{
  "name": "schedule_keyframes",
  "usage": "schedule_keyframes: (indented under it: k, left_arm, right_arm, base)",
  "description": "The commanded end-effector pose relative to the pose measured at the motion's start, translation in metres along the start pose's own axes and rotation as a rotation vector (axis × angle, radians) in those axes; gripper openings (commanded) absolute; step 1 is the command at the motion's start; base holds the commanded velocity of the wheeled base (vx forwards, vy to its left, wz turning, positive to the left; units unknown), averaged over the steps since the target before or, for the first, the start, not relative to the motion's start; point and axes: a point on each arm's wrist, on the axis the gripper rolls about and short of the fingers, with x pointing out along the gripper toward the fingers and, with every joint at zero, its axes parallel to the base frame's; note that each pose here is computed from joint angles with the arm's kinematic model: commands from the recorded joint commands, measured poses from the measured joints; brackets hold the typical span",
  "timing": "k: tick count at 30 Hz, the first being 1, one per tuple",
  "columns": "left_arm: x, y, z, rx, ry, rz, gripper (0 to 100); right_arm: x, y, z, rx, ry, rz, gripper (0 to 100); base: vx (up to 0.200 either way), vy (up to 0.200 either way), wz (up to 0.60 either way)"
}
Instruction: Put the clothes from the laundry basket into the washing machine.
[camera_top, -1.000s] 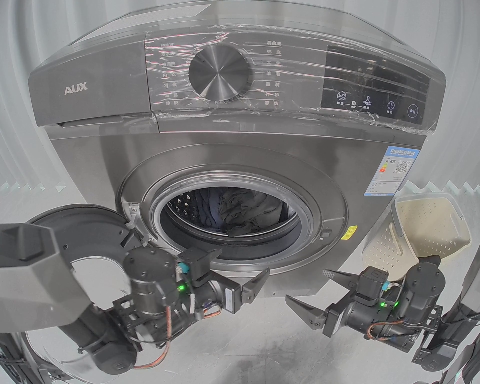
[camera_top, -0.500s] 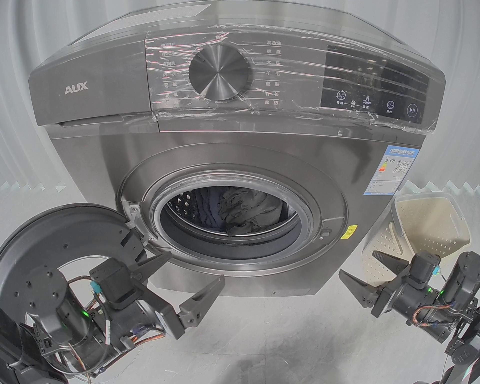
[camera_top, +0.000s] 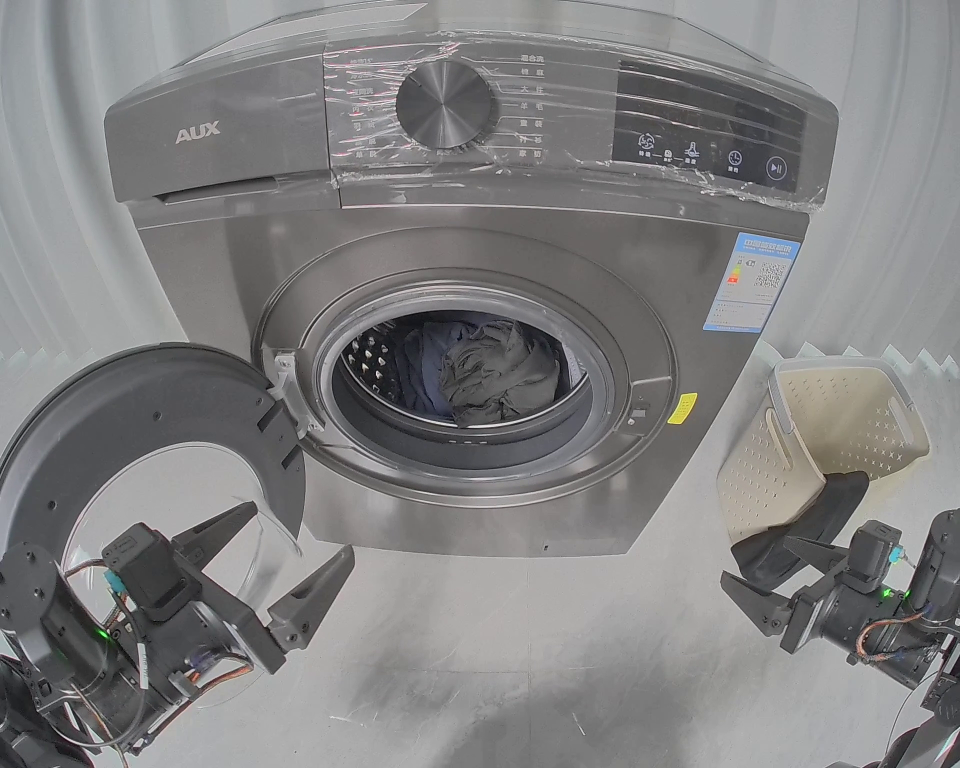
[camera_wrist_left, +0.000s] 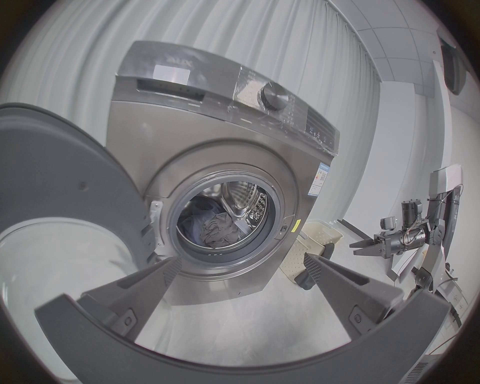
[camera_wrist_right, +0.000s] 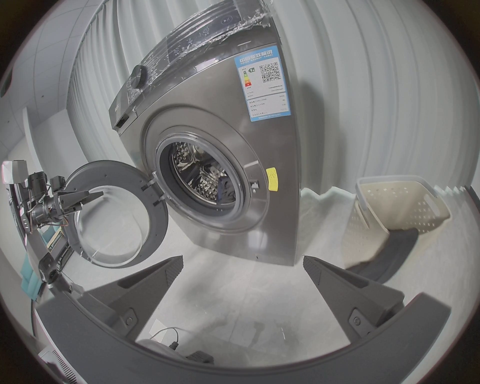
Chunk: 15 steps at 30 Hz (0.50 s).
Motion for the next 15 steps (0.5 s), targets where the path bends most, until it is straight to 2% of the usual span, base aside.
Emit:
schedule_keyframes:
  k: [1,6,7,9,15]
  left_arm:
    - [-0.026,0.006,0.011,-0.015,-0.064,0.014,100]
    - [-0.052,0.011,0.015,-0.006,-0.049,0.021,100]
    - [-0.062,0.016,0.014,-0.001,-0.033,0.049,100]
    - [-0.076,0.022,0.012,-0.002,-0.014,0.102,100]
    - [-0.123,0.033,-0.004,-0.001,0.022,0.168,100]
  right_arm:
    - [-0.031,-0.007,0.006,0.01,-0.058,-0.024,100]
    - [-0.058,-0.014,-0.001,0.012,-0.033,-0.102,100]
    - [-0.067,-0.016,-0.002,0.015,-0.047,-0.115,100]
    - [-0.077,-0.018,-0.003,0.02,-0.072,-0.134,100]
    - [-0.098,-0.024,-0.008,0.033,-0.119,-0.195,100]
  base:
    - [-0.2,0.0,0.0]
    - [-0.2,0.0,0.0]
    - [-0.2,0.0,0.0]
    - [0.0,0.0,0.0]
    - [0.0,0.0,0.0]
